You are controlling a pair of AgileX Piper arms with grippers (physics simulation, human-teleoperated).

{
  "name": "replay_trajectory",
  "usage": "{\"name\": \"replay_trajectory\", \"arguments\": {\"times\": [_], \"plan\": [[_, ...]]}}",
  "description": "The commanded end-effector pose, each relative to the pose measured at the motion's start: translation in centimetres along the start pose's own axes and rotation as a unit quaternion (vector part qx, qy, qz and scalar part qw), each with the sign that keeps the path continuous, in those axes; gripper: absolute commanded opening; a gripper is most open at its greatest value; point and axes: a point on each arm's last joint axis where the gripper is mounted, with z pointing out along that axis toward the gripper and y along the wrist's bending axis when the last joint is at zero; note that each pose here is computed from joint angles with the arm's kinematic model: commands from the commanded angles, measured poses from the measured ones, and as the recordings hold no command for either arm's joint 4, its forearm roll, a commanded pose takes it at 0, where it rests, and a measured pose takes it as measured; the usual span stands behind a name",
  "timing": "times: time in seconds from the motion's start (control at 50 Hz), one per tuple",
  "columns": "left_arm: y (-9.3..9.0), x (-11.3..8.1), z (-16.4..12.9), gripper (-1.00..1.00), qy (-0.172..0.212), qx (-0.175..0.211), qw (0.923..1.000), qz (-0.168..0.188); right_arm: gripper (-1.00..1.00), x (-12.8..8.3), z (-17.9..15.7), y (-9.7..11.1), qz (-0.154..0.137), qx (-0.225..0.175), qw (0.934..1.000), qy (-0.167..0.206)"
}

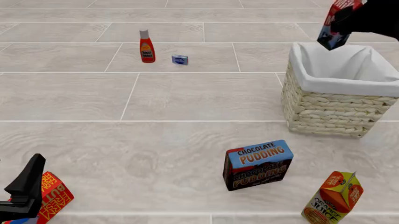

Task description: Pick the milk and place it in the basket.

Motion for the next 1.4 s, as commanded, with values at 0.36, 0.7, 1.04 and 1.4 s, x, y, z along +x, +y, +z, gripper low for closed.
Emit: {"name": "replay_trajectory", "arguments": {"times": [0.36,0.7,1.04,1.4], "plan": [[0.0,0.0,0.0,1.0,0.0,0.0,1.0,0.0,-1.0,2.5,0.4,-2.4,0.014,0.036,0.9991,0.019],[0.0,0.0,0.0,1.0,0.0,0.0,1.0,0.0,-1.0,4.8,2.7,-2.1,0.017,0.03,0.9983,0.047],[0.0,0.0,0.0,1.0,0.0,0.0,1.0,0.0,-1.0,6.6,4.9,-1.8,0.018,0.024,0.997,0.071],[0.0,0.0,0.0,1.0,0.0,0.0,1.0,0.0,-1.0,8.0,6.3,-1.3,0.022,0.018,0.996,0.085]]}}
